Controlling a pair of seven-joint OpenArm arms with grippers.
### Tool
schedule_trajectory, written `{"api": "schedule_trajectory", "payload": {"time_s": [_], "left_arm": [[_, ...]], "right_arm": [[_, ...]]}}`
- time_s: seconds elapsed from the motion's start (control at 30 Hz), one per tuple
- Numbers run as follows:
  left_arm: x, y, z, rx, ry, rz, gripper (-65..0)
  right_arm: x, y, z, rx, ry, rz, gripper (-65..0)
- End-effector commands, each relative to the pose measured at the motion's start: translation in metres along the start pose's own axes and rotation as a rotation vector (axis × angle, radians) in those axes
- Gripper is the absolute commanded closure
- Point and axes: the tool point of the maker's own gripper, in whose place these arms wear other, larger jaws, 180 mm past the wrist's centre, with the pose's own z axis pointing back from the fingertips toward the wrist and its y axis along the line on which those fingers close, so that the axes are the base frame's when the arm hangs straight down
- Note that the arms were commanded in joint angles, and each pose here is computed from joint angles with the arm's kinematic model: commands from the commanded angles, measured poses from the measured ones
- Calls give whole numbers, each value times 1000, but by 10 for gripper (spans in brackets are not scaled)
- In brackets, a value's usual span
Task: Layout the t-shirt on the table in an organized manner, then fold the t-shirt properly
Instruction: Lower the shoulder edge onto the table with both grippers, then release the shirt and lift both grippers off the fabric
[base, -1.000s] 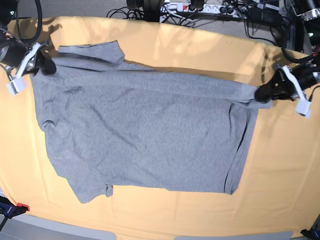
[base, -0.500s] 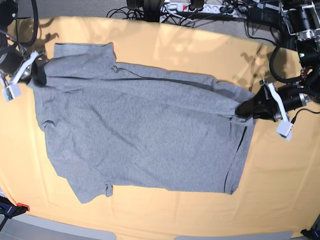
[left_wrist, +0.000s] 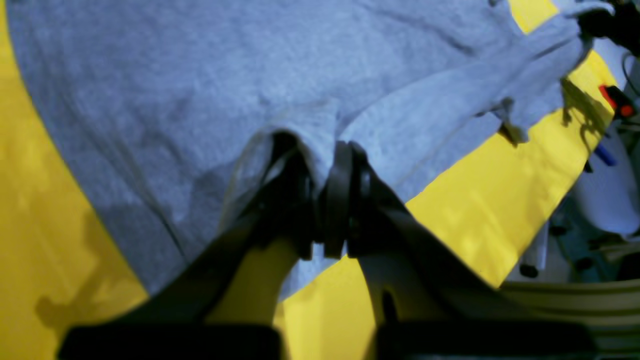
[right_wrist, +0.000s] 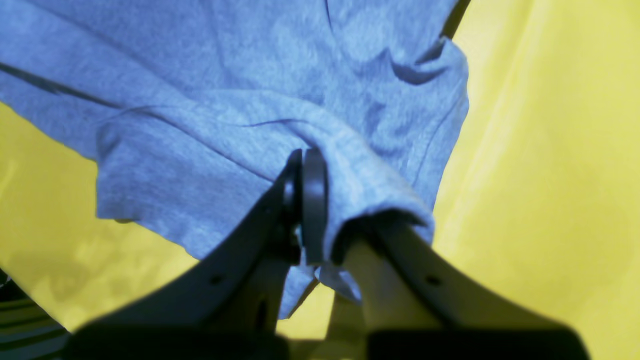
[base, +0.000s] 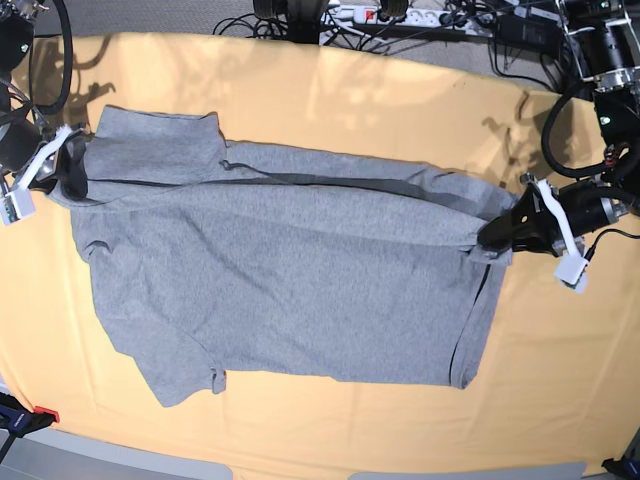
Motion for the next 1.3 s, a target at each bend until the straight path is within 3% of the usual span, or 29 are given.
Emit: {"api": "schedule_trajectory", "payload": {"time_s": [0.0,0.33,0.37,0.4,0.5,0.57,0.77,0.97,1.07,1.27], "left_arm": [[18,0,7,3,-50,-37,0],[18,2,7,12,-49,-39,0],[17,3,7,18,-43,-41,-28],[17,4,7,23,-38,-43,-111],[16,10,8,52,-18,-57,-398],[17,16,8,86,-1,-75,-497],[23,36,17,191,3,-87,-494],[26,40,23,207,-10,-85,-494],[26,39,23,205,-12,-84,-494],[28,38,22,196,-21,-83,-494]], "right_arm": [[15,-3,5,-7,-48,27,0],[21,-4,5,-14,-83,30,0],[20,-6,5,-25,-74,35,0],[18,-8,5,-33,-67,38,-14],[21,-16,6,-78,-78,60,-269],[24,-22,7,-111,-91,60,-380],[27,-29,14,-116,-78,22,-390],[18,-2,29,67,-52,-45,-390],[20,17,31,163,-102,-82,-390],[-28,44,29,207,-25,-208,-390]]}}
